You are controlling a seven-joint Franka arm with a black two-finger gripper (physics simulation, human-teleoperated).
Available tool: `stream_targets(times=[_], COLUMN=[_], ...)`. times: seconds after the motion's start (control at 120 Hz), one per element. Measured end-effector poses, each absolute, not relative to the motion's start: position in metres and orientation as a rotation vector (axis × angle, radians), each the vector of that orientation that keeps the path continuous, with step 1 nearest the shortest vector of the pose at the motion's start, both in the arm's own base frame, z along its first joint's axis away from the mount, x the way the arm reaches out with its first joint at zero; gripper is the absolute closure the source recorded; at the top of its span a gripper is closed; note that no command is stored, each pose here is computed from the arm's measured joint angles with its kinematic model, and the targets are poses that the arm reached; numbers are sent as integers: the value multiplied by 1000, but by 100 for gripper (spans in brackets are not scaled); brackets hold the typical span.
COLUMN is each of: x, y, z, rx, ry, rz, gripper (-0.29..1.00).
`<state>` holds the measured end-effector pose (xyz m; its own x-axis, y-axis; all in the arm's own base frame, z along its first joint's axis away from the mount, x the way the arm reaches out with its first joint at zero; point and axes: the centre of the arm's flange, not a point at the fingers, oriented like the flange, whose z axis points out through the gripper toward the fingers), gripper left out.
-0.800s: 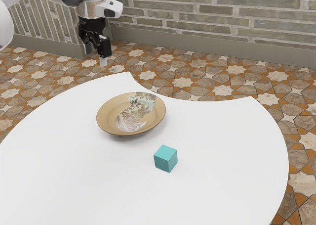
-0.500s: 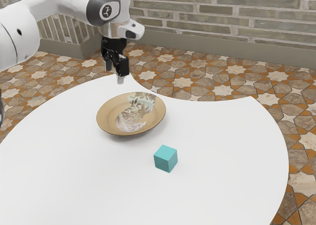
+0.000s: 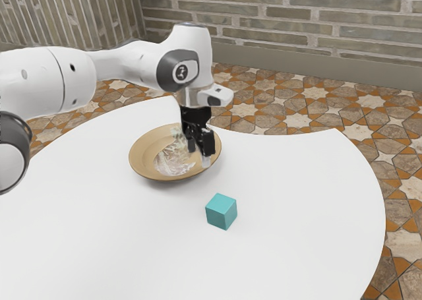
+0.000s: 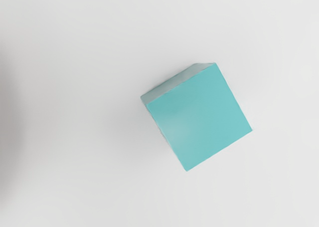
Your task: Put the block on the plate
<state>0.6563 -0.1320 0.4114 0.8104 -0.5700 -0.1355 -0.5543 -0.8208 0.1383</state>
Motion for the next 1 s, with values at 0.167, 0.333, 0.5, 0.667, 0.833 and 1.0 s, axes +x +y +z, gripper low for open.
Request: stream_targets(times=[0.167,0.333,0.5,0.667,0.833,1.0], x=[646,646,649,650,656,657], y=[-163,-176,-175,-166,-160,-161], z=[363,314,301,287,266,252], rx=[2837,2846,2883,2924,2947,2958], ry=[-915,-859,-721,-555,-404,-308], rz=[-292,-286,-231,-221,-211,-212], gripper=[0,0,0,0,0,2])
